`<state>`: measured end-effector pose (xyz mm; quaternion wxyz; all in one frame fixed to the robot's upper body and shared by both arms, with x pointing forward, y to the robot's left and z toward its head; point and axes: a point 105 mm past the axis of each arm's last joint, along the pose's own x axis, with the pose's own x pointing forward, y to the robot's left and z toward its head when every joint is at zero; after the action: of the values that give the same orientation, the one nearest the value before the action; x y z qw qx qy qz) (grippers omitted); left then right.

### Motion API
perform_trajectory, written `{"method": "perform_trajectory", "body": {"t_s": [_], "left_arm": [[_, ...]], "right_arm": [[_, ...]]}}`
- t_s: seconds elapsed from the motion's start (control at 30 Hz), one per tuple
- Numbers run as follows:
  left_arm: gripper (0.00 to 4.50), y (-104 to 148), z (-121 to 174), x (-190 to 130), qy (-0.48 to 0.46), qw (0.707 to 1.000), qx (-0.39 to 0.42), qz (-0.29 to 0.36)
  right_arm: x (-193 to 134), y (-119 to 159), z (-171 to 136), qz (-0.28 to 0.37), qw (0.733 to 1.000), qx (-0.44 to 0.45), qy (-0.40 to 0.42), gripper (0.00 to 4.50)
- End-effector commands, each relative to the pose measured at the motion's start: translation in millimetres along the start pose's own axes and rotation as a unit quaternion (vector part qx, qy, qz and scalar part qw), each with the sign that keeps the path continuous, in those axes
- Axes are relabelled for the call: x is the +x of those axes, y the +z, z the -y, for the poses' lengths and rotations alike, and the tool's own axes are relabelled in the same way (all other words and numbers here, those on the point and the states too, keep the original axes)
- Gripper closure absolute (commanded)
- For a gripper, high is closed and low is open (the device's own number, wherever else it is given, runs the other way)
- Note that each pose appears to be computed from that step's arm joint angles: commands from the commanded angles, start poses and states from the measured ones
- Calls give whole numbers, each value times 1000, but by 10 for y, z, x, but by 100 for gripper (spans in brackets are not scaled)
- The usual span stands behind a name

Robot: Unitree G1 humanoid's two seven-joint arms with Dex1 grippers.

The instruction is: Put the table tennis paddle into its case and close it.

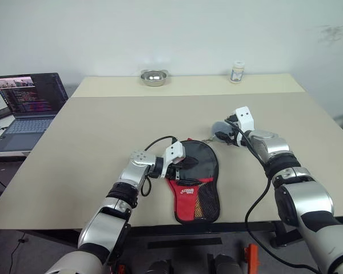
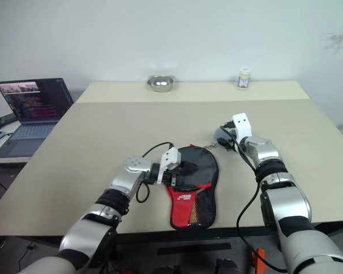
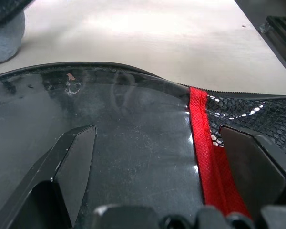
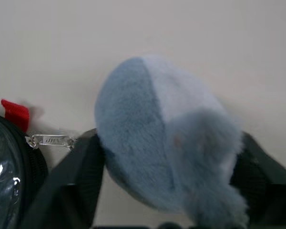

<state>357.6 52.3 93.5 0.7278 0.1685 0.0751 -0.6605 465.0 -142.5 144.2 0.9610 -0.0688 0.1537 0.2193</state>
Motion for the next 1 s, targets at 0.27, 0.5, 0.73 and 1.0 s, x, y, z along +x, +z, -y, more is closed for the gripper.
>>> {"method": "perform_trajectory", "body": {"t_s": [0.27,0.5,0.73,1.0], "left_arm": [[0,-255,84,22,-9,999,-31,-25],[0,-453,135,20,-10,997,-56,-46],[0,-534,141,76,-5,996,-70,-57],[0,-572,145,142,2,995,-78,-61]], "right_arm": [[-86,218,132,33,999,-7,-28,398],[-269,129,259,21,998,-18,-50,419],[-478,-66,274,-7,996,-40,-74,419],[-845,-296,73,-52,994,-86,-44,419]]}}
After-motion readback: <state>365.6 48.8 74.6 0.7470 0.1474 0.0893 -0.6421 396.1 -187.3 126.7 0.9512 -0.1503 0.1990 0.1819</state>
